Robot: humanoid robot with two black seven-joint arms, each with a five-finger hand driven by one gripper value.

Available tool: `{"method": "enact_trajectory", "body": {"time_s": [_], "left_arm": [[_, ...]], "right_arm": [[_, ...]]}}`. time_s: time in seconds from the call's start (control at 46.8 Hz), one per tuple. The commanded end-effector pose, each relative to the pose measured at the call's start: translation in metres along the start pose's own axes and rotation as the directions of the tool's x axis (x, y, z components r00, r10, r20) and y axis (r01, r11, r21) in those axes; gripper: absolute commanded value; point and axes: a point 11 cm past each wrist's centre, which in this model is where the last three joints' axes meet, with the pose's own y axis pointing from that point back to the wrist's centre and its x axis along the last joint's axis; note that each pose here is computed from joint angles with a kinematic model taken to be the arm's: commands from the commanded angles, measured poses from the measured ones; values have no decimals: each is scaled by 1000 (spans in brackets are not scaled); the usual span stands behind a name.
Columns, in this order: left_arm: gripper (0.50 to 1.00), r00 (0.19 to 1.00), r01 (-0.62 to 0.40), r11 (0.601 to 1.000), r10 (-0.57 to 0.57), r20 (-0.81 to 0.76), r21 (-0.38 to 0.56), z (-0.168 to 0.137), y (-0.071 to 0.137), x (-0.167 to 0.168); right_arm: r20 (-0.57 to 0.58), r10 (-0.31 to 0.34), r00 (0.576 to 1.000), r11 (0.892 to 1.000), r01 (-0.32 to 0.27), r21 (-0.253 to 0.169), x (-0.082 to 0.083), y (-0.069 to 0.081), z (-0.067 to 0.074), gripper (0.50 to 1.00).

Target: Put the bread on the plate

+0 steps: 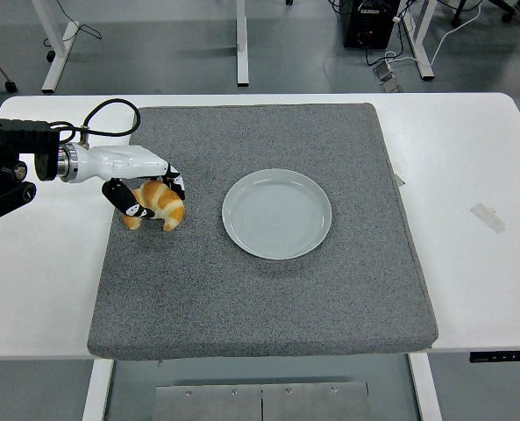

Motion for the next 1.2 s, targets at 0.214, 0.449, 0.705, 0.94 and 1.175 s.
{"method": "enact_trajectory", "body": {"time_s": [0.214, 0.449, 0.705, 0.94, 1.175], "left_arm": [[581, 998, -66, 998, 66, 21, -4, 4, 8, 42], [589, 992, -120, 993, 119, 41, 3, 6, 20, 75], [589, 986, -157, 987, 158, 60, -15, 18, 24, 112], [587, 982, -166, 984, 172, 75, -70, 41, 7, 128], [589, 983, -147, 980, 160, 93, -131, 67, -18, 127]], "right_arm": [[0, 0, 1000, 1000, 0, 0, 0, 0, 0, 1000], [-1, -1, 1000, 1000, 1, 0, 0, 0, 0, 1000], [0, 1, 1000, 1000, -1, 0, 0, 0, 0, 1000], [0, -1, 1000, 1000, 1, 0, 0, 0, 0, 1000], [0, 1, 1000, 1000, -1, 0, 0, 0, 0, 1000]]}}
